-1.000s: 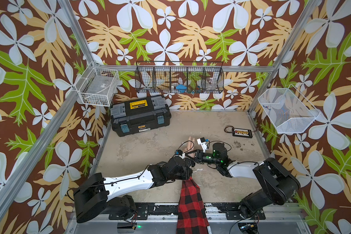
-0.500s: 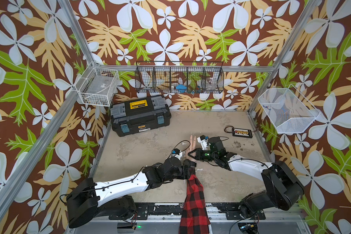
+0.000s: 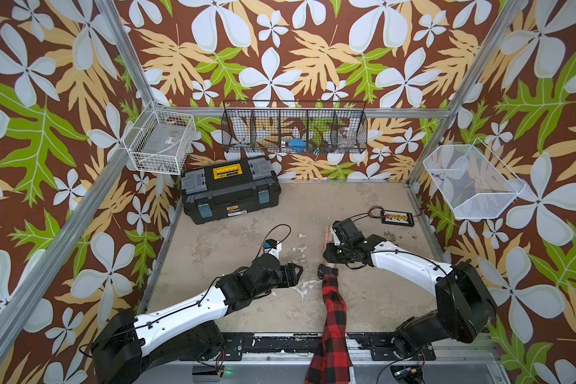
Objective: Take off the watch
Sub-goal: Adjust the hand at the center of the board.
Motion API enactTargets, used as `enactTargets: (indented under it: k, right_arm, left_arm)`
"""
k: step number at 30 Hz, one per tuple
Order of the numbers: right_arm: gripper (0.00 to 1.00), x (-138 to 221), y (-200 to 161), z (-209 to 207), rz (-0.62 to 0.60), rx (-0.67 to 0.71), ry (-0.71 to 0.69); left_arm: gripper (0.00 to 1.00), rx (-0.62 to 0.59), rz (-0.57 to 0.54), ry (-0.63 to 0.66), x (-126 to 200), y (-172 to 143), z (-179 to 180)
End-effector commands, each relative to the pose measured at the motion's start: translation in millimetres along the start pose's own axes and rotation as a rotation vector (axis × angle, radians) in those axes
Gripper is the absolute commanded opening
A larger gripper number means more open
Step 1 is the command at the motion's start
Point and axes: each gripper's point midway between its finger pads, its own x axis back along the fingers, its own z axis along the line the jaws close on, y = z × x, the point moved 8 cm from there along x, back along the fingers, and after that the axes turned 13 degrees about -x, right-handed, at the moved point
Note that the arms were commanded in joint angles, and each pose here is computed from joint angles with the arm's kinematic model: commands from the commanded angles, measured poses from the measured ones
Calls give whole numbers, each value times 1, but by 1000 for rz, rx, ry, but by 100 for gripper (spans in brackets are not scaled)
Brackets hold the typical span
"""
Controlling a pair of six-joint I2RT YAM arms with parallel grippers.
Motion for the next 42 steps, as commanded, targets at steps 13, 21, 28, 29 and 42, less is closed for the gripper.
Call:
enactTargets:
  k: [13,21,28,29,42]
  right_arm:
    - [25,-3,-5,28,-148,146,-507]
    - [29,-19,-16,60,-179,202,-583]
    - [42,-31,-28,92,-169,224,-572]
    - [44,-31,-30,95,-168,225,-567]
    - [59,-22,-53,137,-82,207,-350]
  left_arm:
    - [75,-65,13,35,17,-8,16]
    - [76,-79,13,57,31,-15,24]
    - [77,-72,30,44,36,-23,29]
    - [77,-71,30,45,36,-24,30]
    - [78,-54,50,65,35,-32,36]
